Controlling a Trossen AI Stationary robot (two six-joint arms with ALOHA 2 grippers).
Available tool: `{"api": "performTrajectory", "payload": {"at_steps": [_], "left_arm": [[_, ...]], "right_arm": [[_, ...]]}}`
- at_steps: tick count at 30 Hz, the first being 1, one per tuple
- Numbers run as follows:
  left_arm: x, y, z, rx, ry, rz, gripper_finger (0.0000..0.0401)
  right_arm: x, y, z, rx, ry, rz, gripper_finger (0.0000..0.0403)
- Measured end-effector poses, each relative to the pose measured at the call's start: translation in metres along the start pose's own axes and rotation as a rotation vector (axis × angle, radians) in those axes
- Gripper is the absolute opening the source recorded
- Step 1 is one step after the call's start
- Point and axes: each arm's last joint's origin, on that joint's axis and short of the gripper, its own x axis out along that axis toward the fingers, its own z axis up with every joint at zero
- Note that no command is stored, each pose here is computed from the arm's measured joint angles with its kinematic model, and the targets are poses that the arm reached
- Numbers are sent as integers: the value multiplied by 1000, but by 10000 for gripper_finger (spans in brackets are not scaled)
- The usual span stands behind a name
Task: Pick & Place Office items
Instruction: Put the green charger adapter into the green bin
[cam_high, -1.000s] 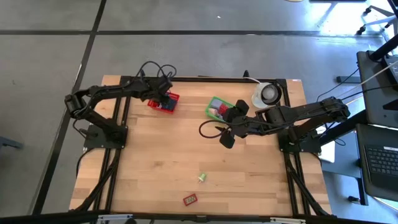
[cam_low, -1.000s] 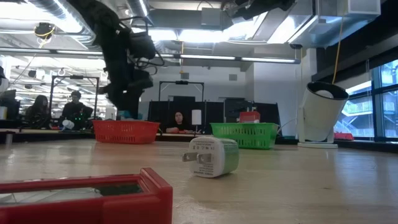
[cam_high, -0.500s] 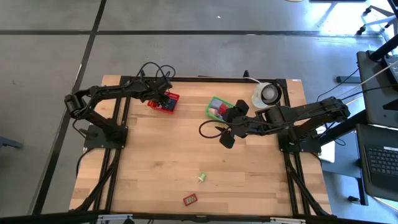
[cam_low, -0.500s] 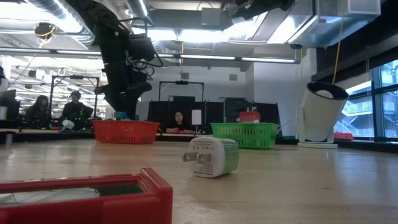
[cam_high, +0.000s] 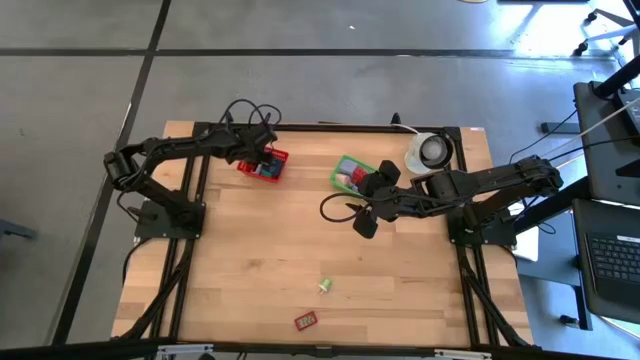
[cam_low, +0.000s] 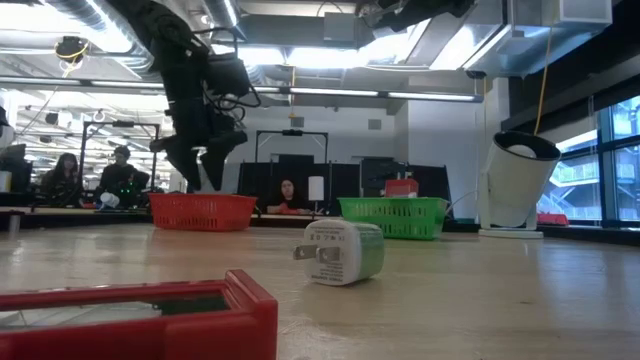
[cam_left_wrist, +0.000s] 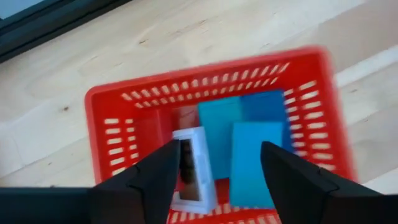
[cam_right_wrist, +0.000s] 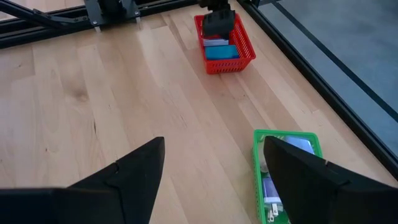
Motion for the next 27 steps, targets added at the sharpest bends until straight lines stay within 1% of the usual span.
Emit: {"api": "performTrajectory", "payload": {"at_steps": [2, 4, 9, 12, 16, 21, 27], "left_arm": [[-5, -3, 6, -17, -8, -37, 229], [-12, -7, 14, -26, -13, -109, 236], [-46, -26, 33, -25, -18, -380, 235], [-67, -40, 32, -29, -13, -500, 224], [-95, -59, 12, 0, -30, -564, 211], [-130, -88, -27, 68, -64, -621, 199], [-158, -117, -81, 152, -53, -673, 197]], "right_arm": [[0, 0, 0, 0, 0, 0, 277], [0, 0, 0, 0, 0, 0, 277], [0, 0, 0, 0, 0, 0, 277], [0, 0, 1, 5, -7, 4, 277], [0, 3, 6, 35, -53, 26, 277], [-1, 5, 12, 73, -113, 51, 277], [-1, 4, 15, 90, -163, -11, 277]]}}
